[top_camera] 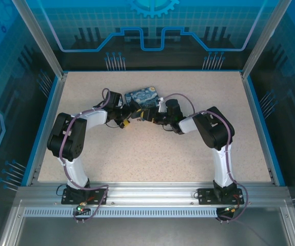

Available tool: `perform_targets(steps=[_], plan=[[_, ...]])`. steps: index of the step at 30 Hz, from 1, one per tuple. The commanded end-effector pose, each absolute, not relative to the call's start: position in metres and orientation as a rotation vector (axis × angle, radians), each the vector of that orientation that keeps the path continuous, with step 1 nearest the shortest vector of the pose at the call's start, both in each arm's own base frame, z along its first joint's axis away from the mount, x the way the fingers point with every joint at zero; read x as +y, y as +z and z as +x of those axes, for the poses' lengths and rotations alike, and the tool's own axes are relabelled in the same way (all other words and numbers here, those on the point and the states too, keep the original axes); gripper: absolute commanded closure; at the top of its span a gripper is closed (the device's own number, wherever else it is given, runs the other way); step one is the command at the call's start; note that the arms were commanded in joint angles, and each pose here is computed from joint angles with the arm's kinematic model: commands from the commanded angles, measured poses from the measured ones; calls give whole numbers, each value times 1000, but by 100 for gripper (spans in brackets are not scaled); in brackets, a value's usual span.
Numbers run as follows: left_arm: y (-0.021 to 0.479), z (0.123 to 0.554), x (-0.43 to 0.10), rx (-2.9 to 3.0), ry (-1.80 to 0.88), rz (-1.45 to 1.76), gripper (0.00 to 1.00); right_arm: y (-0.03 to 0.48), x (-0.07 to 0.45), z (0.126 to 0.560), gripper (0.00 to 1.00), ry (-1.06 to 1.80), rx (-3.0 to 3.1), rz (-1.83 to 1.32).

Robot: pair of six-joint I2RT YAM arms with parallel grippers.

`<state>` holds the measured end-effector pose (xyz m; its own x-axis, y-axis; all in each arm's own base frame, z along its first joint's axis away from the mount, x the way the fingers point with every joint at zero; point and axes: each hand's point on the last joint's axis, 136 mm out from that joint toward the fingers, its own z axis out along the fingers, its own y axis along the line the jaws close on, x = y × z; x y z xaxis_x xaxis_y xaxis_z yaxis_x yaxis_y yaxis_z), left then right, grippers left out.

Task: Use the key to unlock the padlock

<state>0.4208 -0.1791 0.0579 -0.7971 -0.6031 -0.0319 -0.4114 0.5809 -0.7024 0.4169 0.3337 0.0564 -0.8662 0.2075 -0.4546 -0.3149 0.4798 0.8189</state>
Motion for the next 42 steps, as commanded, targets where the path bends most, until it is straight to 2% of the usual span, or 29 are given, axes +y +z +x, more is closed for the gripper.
perform_targets(steps=[1, 9, 18, 31, 42], plan=[[47, 415, -176, 2567, -1027, -865, 1, 45, 331, 412, 45, 1341, 2270, -65], [46, 415, -175, 2567, -1026, -865, 1, 37, 313, 417, 44, 1152, 2317, 3], [46, 416, -176, 2566, -1035, -865, 1, 30, 327, 413, 41, 1021, 2359, -166], [44, 415, -176, 2565, -1039, -870, 1, 31, 354, 413, 43, 1104, 2316, -391], [44, 415, -176, 2566, -1038, -873, 1, 22, 324, 431, 45, 936, 2300, -92]])
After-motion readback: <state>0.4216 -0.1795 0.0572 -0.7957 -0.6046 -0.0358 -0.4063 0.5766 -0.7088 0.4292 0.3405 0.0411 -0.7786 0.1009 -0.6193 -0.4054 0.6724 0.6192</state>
